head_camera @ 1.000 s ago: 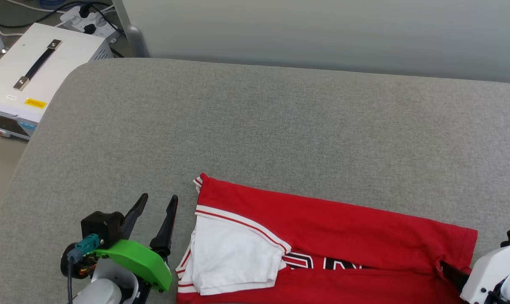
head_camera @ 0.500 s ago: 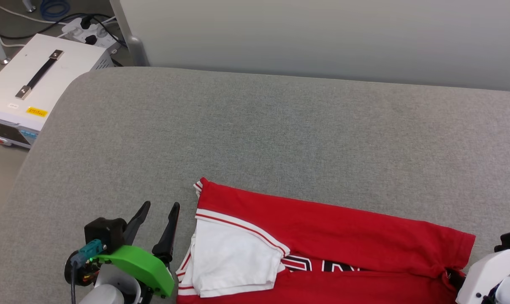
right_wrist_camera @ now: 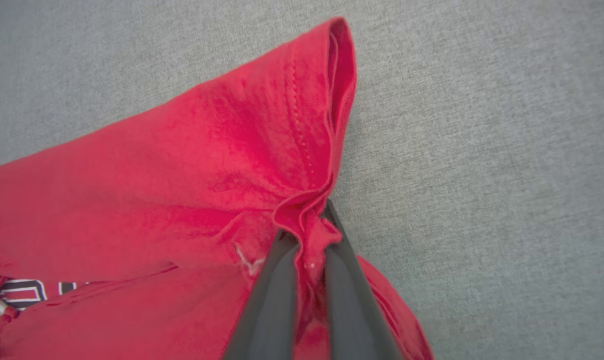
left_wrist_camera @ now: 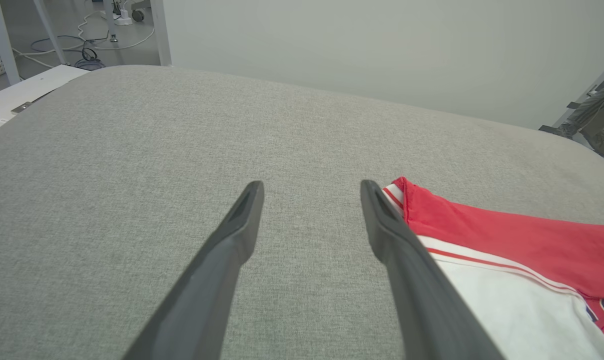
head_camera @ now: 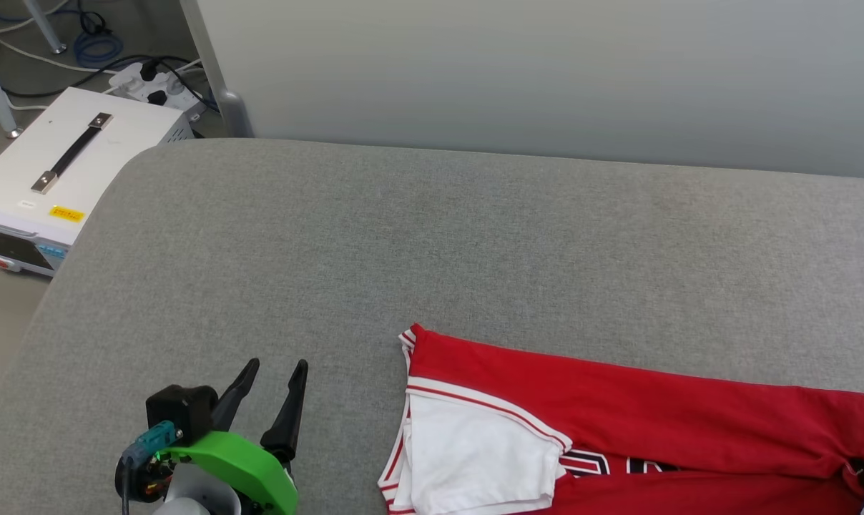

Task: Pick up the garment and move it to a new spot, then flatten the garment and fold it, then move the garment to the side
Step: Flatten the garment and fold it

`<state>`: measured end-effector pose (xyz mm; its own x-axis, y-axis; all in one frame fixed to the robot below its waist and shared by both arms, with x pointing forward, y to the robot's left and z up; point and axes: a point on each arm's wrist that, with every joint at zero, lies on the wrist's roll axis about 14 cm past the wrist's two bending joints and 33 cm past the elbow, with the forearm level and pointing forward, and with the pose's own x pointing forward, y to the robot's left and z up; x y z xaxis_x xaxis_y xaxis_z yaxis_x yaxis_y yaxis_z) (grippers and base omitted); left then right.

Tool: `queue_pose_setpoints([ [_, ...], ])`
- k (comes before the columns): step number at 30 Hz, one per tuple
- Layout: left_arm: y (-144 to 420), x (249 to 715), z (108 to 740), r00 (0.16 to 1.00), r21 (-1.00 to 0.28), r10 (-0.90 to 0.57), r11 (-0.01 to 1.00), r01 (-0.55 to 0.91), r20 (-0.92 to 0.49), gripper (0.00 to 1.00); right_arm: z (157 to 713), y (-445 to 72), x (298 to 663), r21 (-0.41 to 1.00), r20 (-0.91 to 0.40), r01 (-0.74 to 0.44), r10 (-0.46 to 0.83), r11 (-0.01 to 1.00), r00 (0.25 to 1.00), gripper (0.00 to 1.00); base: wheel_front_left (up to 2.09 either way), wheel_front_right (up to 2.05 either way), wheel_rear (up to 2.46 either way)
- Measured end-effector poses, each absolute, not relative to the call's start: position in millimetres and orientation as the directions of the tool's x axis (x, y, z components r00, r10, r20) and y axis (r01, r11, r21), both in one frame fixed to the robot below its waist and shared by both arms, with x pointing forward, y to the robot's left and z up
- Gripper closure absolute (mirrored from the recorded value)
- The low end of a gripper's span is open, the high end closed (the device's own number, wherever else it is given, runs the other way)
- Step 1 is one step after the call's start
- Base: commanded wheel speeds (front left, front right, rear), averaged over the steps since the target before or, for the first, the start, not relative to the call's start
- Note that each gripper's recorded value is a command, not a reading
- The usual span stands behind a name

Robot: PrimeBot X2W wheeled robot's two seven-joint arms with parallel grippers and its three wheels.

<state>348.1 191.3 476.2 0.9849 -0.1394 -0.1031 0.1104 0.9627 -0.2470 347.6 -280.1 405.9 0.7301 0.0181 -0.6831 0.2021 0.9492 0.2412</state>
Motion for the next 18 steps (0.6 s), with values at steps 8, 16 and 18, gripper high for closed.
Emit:
queue_pose_setpoints([
  [8,187,339,480,0.986,-0.252,-0.146,0.960,0.120,-0.087,0.00,417,-261,336,0.276,-0.658,0.158,0.067,0.948,0.750,1.00,0.00,0.00,0.00],
  [16,186,331,487,0.988,-0.259,-0.142,0.958,0.121,-0.061,0.00,435,-210,328,0.345,-0.613,0.035,0.197,0.938,0.765,1.00,0.00,0.00,0.00],
  [18,187,329,487,0.989,-0.264,-0.134,0.958,0.114,-0.059,0.00,440,-196,328,0.362,-0.600,0.003,0.230,0.932,0.766,1.00,0.00,0.00,0.00],
])
